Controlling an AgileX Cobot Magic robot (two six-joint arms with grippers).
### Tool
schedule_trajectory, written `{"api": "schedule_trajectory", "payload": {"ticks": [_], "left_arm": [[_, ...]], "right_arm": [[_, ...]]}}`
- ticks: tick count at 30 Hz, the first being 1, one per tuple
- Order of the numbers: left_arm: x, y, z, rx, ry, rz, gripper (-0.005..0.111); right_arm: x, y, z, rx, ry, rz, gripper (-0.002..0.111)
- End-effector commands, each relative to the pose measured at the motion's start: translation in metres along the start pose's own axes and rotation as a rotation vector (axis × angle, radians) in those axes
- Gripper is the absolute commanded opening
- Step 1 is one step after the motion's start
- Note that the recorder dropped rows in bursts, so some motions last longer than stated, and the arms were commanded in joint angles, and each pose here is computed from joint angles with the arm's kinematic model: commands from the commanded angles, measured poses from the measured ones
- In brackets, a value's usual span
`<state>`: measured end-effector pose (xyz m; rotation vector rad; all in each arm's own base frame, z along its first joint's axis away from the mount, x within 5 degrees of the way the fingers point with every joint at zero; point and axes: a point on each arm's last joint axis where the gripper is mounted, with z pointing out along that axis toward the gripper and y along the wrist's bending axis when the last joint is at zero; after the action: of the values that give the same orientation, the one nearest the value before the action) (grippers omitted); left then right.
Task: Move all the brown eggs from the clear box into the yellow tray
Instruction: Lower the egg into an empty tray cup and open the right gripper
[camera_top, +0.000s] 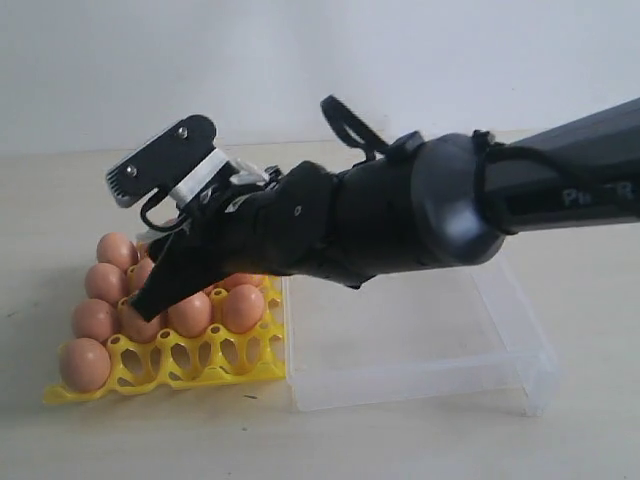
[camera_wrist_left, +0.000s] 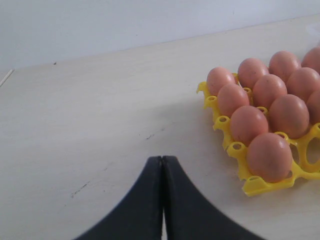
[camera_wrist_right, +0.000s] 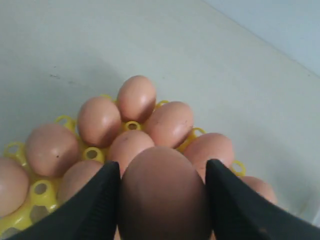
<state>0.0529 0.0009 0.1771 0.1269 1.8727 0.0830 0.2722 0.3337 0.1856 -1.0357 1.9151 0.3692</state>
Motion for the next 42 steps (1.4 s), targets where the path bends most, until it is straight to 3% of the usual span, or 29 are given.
{"api": "schedule_trajectory", "payload": {"ticks": [1,5,9,19,24,32,38,42], "left_arm": [[-0.002,0.000,-0.001,0.004,-0.016,-0.005,0.000],[-0.002,0.000,-0.001,0.004,-0.016,-0.005,0.000],[-0.002,0.000,-0.001,0.004,-0.016,-0.005,0.000],[-0.002,0.000,-0.001,0.004,-0.016,-0.005,0.000],[-0.002,0.000,-0.001,0.004,-0.016,-0.005,0.000],[-0.002,0.000,-0.001,0.004,-0.016,-0.005,0.000],[-0.002,0.000,-0.001,0.004,-0.016,-0.005,0.000],[-0.002,0.000,-0.001,0.004,-0.016,-0.005,0.000]], "right_arm": [[0.001,0.017,0.013,-0.036,0.010,0.022,0.000],[-0.017,0.023,0.015,-0.125,0.020,0.156,0.000],[-0.025,0.025,0.013,-0.163,0.012,0.073,0.000],[-0.029,0.021,0.014,-0.114,-0.012,0.078,0.000],[-0.029,0.017,0.015,-0.090,-0.013,0.152,0.000],[-0.036,0.018,0.015,-0.105,-0.105,0.092,0.000],[-0.012,0.024,0.018,-0.125,-0.224,0.119,0.000],[0.011,0.027,0.021,-0.130,-0.180,0.081,0.000]]}}
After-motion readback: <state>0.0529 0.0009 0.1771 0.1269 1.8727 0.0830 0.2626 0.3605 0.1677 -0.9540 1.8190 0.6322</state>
